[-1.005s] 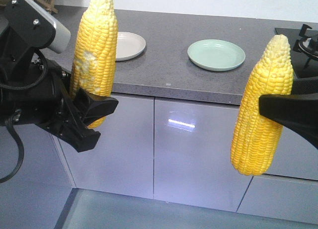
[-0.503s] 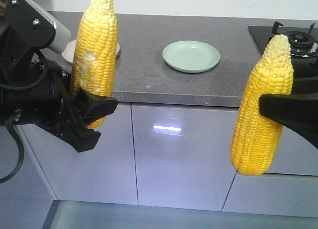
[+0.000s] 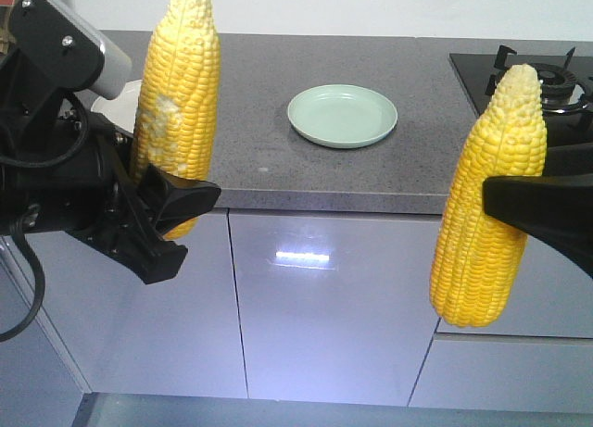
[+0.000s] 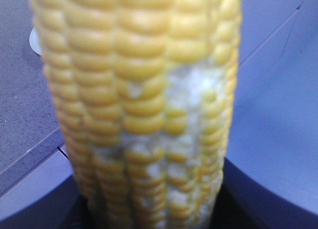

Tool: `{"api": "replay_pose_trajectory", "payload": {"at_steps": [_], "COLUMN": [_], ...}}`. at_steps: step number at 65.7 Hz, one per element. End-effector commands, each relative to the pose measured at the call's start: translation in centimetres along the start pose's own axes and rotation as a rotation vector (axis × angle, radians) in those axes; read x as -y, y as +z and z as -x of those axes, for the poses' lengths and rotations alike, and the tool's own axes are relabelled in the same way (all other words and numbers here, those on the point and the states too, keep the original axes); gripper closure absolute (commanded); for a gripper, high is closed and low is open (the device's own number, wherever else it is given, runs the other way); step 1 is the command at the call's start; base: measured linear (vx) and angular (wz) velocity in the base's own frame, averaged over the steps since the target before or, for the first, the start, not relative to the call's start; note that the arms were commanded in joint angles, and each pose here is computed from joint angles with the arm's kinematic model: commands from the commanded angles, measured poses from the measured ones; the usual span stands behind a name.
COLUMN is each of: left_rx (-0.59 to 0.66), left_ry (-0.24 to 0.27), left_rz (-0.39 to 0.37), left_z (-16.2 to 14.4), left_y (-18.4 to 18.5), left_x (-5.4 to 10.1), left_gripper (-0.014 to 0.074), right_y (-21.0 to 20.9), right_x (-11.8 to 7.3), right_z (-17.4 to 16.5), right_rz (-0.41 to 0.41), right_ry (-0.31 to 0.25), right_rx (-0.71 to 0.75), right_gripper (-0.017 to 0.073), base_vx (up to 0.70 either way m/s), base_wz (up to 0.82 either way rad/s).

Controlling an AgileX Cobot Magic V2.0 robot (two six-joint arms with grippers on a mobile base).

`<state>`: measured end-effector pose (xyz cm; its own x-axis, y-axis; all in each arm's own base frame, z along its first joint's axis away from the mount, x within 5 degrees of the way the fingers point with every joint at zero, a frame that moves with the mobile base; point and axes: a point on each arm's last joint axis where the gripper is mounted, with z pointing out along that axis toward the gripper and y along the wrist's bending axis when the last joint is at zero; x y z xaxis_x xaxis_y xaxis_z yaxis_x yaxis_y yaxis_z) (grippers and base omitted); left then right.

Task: Distribute corn equally
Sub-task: 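Drive the base toward the counter with the white and green plates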

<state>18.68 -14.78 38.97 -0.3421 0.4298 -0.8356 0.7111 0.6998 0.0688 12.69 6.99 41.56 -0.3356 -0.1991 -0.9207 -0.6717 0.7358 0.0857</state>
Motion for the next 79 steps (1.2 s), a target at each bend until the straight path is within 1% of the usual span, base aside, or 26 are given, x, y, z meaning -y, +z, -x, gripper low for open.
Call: {"api": "replay_pose_trajectory", "payload": {"at_steps": [1,79], "left_rx": [0.106,0.106], "left_ry": [-0.013,-0.013], "left_rz": [0.015,0.015], "left_z": [1.28,1.28], "left_y": [-1.16,-1.16], "left_x": [-0.10,-0.10], "left_gripper": [0.0321,0.0321], "right_y": [-0.55,-0.55], "right_x": [-0.07,-0.07], "right_z": [1.16,1.16], "right_rz": [-0.017,-0.017], "right_ry": [0.003,0.003], "right_rx": [0.084,0.084], "right_gripper": [0.0364,0.0364], "base_vx": [0.10,0.11], "base_wz": [-0.01,0.03]}}
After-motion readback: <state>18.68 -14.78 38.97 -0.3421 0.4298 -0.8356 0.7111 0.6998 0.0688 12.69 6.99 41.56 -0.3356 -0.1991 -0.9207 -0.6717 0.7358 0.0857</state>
